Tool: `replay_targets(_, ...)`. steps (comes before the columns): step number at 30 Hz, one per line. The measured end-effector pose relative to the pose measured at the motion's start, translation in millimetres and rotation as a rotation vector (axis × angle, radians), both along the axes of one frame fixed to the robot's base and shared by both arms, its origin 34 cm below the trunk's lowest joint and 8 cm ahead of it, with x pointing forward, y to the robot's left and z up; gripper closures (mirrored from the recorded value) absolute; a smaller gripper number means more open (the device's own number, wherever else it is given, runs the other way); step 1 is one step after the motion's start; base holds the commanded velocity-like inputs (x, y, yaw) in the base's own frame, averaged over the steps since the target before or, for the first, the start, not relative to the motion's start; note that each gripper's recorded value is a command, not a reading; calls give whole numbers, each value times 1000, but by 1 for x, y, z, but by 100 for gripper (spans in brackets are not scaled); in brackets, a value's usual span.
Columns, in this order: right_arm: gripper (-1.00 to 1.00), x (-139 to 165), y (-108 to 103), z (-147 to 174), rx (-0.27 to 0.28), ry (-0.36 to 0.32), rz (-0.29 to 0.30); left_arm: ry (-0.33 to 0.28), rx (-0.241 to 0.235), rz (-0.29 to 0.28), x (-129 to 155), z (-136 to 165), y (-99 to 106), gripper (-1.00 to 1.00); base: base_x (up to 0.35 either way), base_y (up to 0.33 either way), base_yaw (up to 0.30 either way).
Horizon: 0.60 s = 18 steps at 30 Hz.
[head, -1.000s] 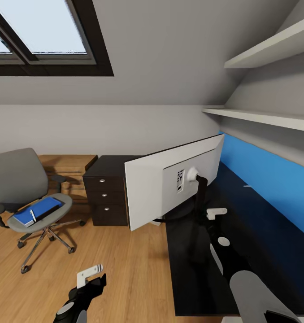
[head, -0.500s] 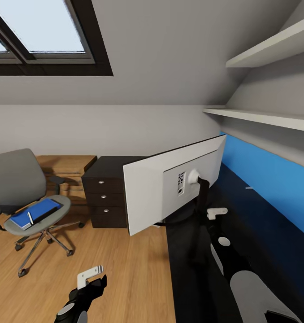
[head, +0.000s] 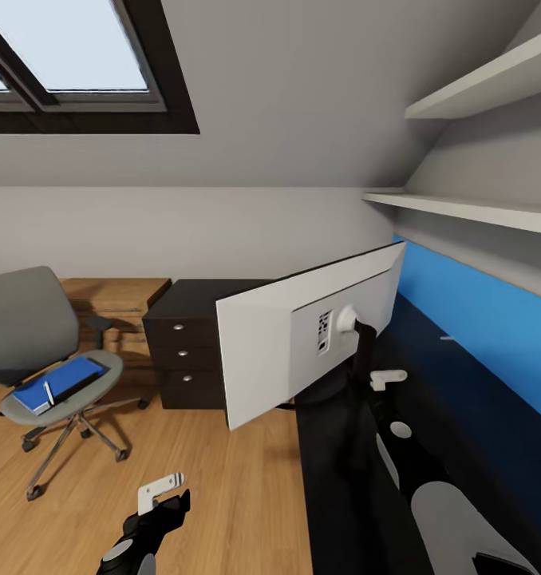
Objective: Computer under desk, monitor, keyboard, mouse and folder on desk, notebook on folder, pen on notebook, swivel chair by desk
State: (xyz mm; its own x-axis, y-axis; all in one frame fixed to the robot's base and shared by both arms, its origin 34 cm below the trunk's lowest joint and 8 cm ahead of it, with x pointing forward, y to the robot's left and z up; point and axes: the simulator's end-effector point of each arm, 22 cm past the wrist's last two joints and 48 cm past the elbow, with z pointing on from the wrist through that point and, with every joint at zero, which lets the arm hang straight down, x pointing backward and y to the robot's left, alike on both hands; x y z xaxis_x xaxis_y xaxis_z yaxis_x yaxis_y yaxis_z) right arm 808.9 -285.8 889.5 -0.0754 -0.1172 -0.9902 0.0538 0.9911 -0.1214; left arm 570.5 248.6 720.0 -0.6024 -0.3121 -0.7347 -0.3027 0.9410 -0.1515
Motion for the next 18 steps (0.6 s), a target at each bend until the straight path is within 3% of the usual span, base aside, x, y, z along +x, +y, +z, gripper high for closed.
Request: replay_targets(18,-100,0,0,0,-1,1,0,1,0,0,0,0,0,-100,35,0,0)
